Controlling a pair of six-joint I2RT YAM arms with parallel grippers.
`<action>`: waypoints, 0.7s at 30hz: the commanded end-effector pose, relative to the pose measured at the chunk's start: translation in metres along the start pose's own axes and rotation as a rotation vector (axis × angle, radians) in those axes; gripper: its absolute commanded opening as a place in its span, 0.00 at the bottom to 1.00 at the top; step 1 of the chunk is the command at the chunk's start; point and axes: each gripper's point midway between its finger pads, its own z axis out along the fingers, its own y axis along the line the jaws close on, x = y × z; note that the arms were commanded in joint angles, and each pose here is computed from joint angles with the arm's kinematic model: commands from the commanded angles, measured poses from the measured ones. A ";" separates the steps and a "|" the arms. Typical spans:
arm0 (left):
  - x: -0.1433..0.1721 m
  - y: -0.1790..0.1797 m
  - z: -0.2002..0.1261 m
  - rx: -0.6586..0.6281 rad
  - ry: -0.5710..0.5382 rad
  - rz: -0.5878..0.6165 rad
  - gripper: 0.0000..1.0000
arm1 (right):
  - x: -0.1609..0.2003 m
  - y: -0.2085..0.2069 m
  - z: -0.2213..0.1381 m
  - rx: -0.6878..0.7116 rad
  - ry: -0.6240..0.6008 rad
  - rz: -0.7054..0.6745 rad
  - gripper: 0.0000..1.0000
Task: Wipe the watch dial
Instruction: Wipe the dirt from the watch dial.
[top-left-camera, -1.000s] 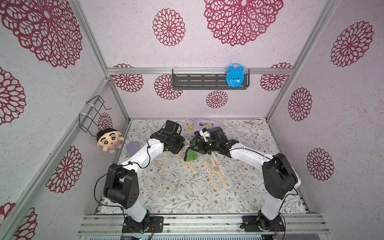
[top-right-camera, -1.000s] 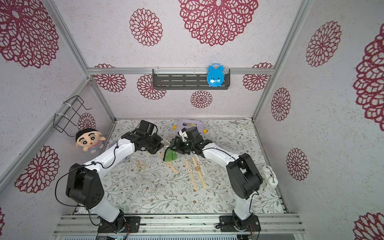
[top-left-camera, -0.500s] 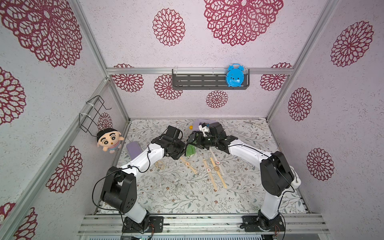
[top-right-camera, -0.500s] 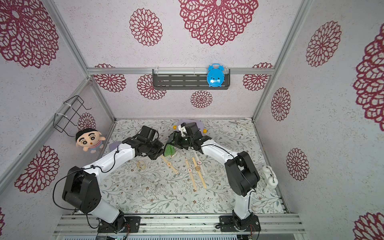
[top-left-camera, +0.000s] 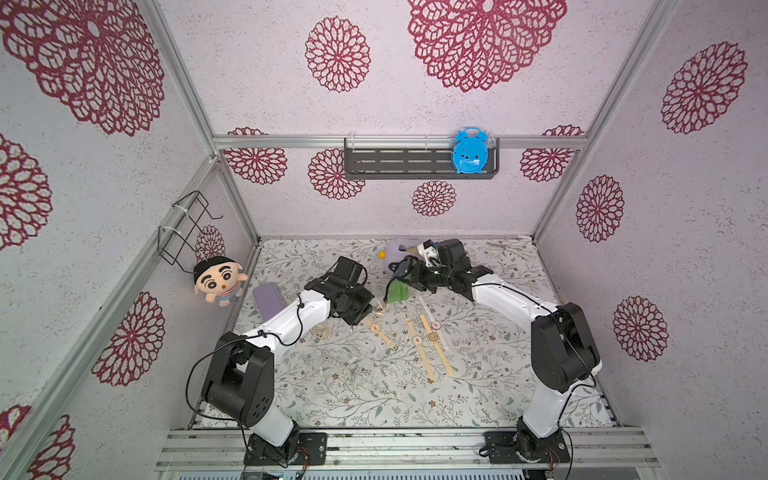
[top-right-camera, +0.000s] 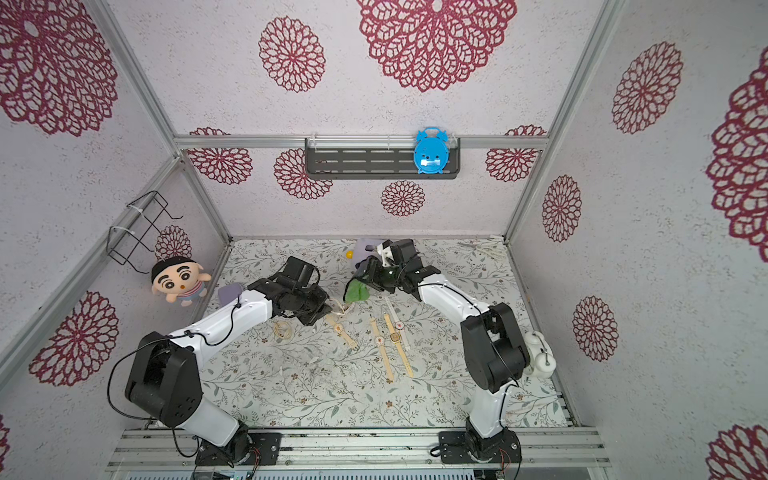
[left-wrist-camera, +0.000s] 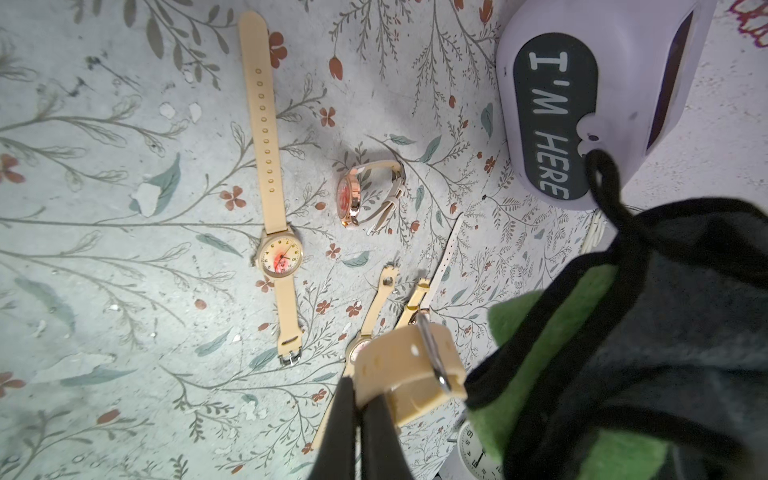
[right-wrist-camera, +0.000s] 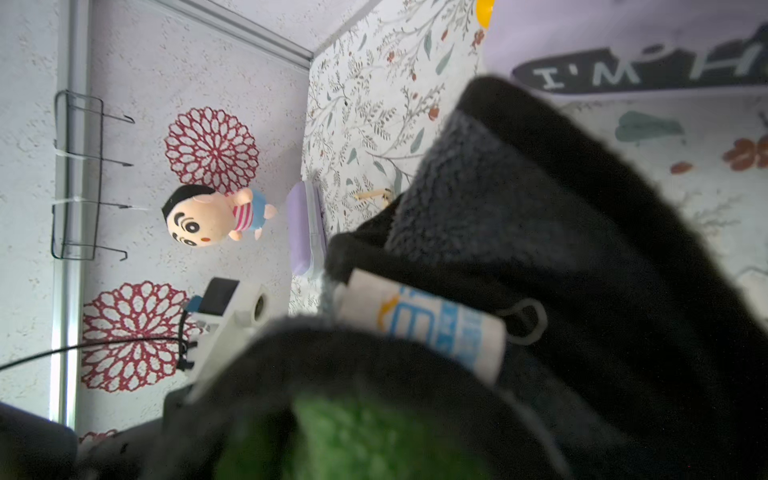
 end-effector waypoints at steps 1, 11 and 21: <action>-0.008 -0.016 -0.008 0.057 -0.009 -0.038 0.00 | 0.016 0.021 -0.022 -0.035 -0.004 -0.061 0.00; -0.013 -0.034 0.000 0.125 0.019 -0.141 0.00 | 0.083 0.000 -0.015 -0.021 0.076 -0.015 0.00; 0.000 -0.039 0.002 0.122 0.049 -0.115 0.00 | 0.070 0.010 0.010 -0.053 0.072 -0.008 0.00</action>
